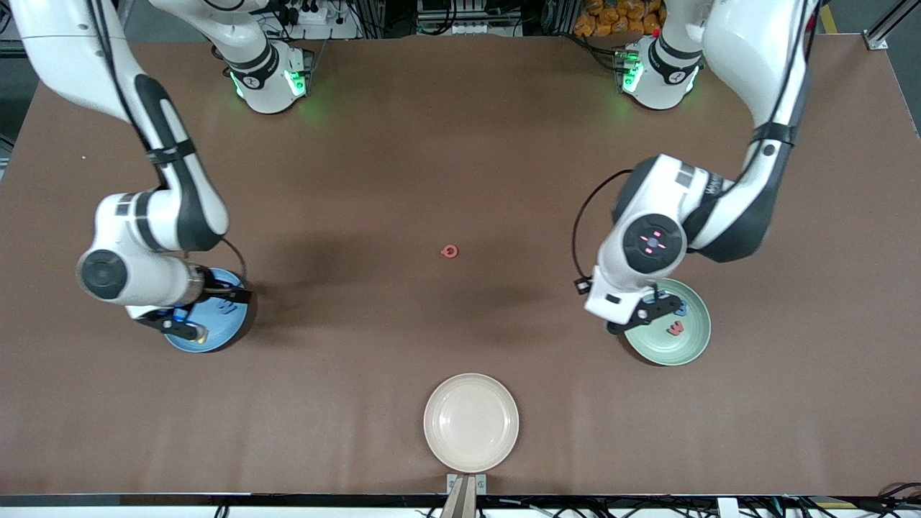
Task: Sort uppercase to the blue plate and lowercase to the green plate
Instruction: 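Grasp the yellow h with the left gripper and carry it toward the green plate, then drop the h on the green plate while the right gripper grasps the Q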
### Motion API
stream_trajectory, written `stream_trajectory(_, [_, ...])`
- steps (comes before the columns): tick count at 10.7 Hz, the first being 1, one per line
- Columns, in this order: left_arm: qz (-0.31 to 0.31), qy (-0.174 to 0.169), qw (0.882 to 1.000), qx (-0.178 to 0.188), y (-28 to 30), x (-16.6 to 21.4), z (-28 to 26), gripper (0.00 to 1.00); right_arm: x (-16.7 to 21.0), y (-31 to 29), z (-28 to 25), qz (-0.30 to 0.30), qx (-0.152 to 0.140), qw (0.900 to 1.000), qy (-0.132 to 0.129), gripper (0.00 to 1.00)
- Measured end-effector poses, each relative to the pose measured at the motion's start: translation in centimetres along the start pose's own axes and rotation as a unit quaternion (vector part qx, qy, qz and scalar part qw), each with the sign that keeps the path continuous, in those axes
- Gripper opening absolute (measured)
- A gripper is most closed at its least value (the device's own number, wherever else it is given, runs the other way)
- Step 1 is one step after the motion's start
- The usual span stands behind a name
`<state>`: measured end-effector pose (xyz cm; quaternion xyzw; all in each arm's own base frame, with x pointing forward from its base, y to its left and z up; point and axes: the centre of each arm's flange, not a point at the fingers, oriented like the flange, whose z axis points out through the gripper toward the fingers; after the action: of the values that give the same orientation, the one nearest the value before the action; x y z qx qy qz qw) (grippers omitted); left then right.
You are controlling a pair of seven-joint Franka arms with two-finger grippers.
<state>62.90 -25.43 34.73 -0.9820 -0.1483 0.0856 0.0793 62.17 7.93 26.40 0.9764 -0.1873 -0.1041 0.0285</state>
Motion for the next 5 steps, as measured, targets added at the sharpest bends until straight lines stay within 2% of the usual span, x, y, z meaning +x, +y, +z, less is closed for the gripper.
stream_trajectory(2, [0.027,-0.018,0.999,0.012,-4.6,2.8,2.1,0.26,-4.4,-7.2,-0.4,0.036,0.019,0.999,-0.008,1.0])
stream_trajectory(5, [0.082,-0.023,0.996,0.027,-10.6,6.3,5.9,0.26,-12.0,-17.2,-1.2,0.092,0.023,0.995,0.003,1.0])
